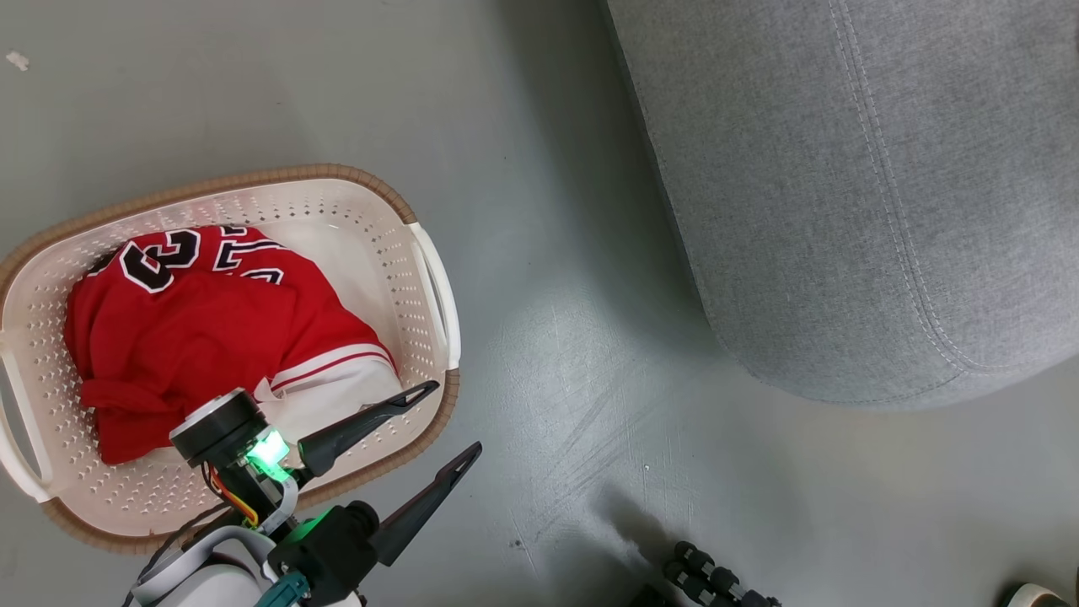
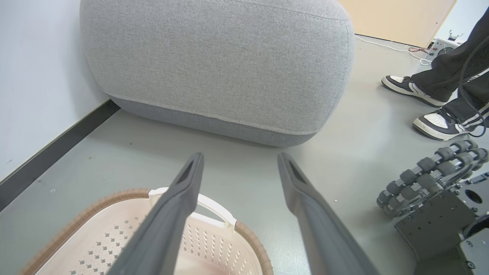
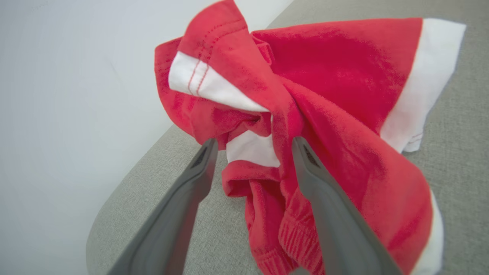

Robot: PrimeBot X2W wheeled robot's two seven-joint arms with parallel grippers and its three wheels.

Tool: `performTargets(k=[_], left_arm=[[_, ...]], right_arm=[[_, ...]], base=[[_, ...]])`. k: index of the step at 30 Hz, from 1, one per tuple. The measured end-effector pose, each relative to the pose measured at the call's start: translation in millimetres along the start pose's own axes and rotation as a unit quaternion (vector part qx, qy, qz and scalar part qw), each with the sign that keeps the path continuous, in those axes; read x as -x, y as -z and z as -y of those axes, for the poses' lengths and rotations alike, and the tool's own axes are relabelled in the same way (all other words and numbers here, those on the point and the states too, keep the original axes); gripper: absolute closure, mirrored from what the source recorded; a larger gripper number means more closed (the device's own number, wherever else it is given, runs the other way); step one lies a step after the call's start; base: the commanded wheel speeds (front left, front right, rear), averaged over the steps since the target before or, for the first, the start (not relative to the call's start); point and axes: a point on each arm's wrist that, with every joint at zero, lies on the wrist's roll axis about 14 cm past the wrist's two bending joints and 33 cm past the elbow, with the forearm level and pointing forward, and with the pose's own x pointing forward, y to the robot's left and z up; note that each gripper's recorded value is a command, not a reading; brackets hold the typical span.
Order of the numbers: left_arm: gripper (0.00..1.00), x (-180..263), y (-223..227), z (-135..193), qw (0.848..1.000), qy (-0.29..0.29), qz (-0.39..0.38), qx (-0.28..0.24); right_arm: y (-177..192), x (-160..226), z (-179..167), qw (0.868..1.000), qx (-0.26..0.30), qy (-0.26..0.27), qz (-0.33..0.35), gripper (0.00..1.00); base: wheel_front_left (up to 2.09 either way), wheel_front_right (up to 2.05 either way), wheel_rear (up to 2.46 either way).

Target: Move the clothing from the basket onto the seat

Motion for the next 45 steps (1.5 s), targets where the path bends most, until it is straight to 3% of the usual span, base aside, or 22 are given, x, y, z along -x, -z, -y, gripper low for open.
performTargets(k=[10, 23, 27, 34, 45], left_arm=[[0.00, -9.6, -13.1, 0.4, 1.000, 0.003, 0.018, -0.008], [0.00, -24.1, -43.4, 6.2, 0.998, 0.009, 0.050, -0.026], [0.00, -28.5, -57.0, 5.7, 0.998, -0.001, 0.064, -0.021], [0.00, -31.4, -86.3, -0.7, 0.995, -0.035, 0.090, -0.023], [0.00, -24.7, -135.7, -11.4, 0.986, -0.093, 0.129, -0.045]], right_arm=[[-10.8, 2.2, -19.3, 0.999, 0.030, -0.030, 0.016, 0.00], [-75.8, 11.9, -87.9, 0.984, 0.056, -0.126, 0.112, 0.00], [-106.8, 21.0, -112.7, 0.974, 0.039, -0.159, 0.154, 0.00], [-153.5, 53.5, -167.3, 0.945, 0.031, -0.243, 0.216, 0.00], [-148.5, 112.3, -205.9, 0.913, 0.043, -0.344, 0.214, 0.00]], base=[[0.00, 0.00, 0.00], [0.00, 0.00, 0.00], [0.00, 0.00, 0.00], [0.00, 0.00, 0.00], [0.00, 0.00, 0.00]])
